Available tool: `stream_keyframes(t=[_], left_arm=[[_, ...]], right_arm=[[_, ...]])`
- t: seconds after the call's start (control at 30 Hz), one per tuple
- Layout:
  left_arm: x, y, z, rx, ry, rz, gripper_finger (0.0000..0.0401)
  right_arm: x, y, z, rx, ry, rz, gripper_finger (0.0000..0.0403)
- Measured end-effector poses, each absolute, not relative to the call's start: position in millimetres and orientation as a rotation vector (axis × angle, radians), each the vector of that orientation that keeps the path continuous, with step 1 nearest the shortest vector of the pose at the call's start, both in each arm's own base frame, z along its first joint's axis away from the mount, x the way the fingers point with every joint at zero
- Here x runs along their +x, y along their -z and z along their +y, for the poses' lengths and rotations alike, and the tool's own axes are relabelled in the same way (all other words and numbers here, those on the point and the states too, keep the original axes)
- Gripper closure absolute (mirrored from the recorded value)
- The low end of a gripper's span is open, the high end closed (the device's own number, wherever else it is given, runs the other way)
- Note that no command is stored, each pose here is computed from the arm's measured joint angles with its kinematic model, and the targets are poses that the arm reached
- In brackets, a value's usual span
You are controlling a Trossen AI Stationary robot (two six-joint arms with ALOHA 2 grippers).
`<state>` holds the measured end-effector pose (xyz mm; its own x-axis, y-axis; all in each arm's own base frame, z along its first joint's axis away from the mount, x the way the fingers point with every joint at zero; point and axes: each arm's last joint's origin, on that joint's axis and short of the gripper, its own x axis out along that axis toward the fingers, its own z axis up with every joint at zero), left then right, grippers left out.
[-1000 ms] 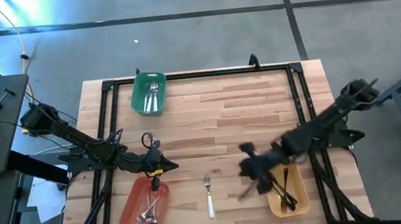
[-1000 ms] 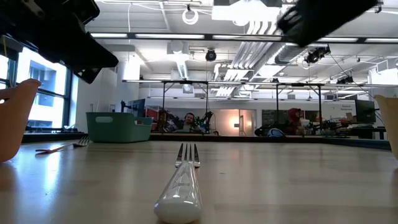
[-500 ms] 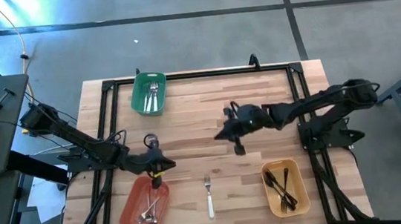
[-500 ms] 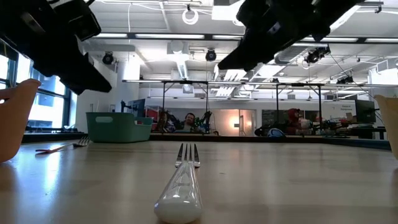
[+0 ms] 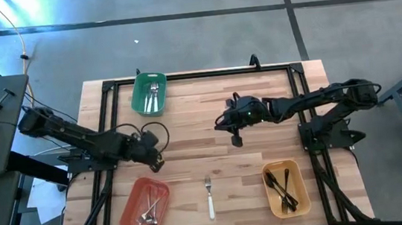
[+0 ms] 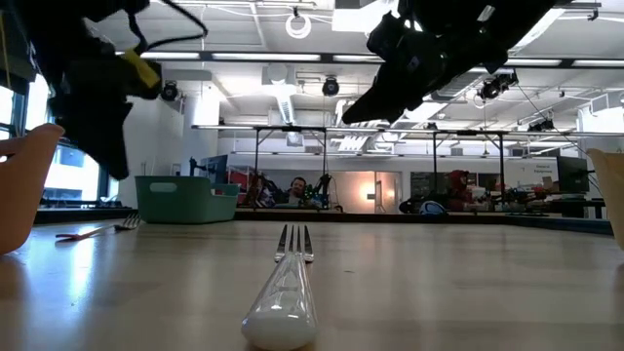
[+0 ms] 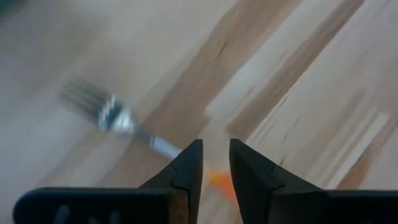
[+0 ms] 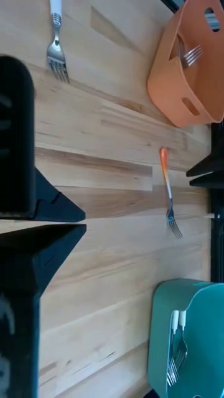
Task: Sort silverware by color (type)
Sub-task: Put the orange fork into the orange bin
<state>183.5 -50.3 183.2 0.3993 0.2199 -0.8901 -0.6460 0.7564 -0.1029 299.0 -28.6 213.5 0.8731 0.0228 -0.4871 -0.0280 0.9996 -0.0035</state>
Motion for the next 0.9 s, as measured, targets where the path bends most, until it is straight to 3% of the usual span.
stream_keyframes(t=[0.37, 0.6, 0.9], left_arm=[[178.0, -155.4, -23.1, -0.593, -0.796, 1.182, 0.0274], [177.9, -129.0, -0.2, -0.637, -0.793, 1.183, 0.0270], [183.9, -137.7, 10.9, -0.599, -0.777, 1.130, 0.0270]], right_arm=[[298.6, -212.7, -28.5, -0.020, -0.029, 0.518, 0.0403], [298.5, -212.5, -28.5, -0.020, -0.029, 0.520, 0.0403], [297.7, -211.2, -28.4, -0.018, -0.029, 0.535, 0.0403]])
